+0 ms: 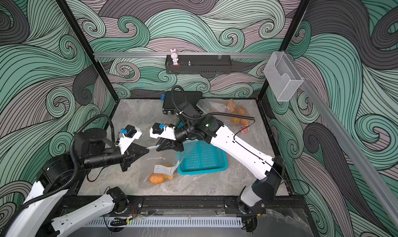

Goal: Put the potatoes into a zipper bag and zip it
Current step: Zip the zipper on the zipper food storage bag.

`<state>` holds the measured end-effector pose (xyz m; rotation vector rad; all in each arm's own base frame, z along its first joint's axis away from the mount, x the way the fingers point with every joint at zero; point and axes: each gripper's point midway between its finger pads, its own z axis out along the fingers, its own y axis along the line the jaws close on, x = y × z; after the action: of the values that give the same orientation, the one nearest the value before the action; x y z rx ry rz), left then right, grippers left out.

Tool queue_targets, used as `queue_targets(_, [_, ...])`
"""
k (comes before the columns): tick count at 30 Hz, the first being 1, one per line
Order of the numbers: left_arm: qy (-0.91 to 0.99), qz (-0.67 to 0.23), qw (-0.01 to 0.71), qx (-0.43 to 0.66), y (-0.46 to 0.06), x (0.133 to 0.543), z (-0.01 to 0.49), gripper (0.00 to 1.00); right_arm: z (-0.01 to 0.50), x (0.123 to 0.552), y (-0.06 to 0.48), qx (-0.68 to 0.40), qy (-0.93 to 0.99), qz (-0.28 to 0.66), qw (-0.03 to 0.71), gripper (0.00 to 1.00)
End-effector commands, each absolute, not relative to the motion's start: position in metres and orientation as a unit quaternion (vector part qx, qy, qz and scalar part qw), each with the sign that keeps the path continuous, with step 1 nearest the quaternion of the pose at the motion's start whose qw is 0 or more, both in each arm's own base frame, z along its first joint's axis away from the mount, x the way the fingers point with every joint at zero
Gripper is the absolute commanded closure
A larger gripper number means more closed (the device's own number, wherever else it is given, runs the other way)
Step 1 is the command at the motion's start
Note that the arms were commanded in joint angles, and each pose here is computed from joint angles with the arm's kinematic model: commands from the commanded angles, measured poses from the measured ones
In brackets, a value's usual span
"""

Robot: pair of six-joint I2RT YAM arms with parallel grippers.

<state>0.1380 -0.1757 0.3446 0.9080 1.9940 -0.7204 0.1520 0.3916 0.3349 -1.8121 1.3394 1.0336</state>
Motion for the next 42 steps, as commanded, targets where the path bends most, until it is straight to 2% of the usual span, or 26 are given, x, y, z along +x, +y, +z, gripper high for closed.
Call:
queue_targets(1, [0.786,-0.289,0.403,0.369,-0.176,0.134,0.346,1.00,0.342,0.151,0.388,-0.693,0.510,0.387,0.331,0.88])
queue_targets(9, [0.786,-0.284,0.409,0.368,-0.173,0.133,0.346,1.00,0.349,0.147,0.382,-0.698,0.505,0.381,0.334,0.96])
queue_targets(42, [0.781,-0.233,0.477,0.329,-0.123,0.110,0.381,1.00,0.306,0.162,0.341,-0.691,0.561,0.313,0.330,0.93])
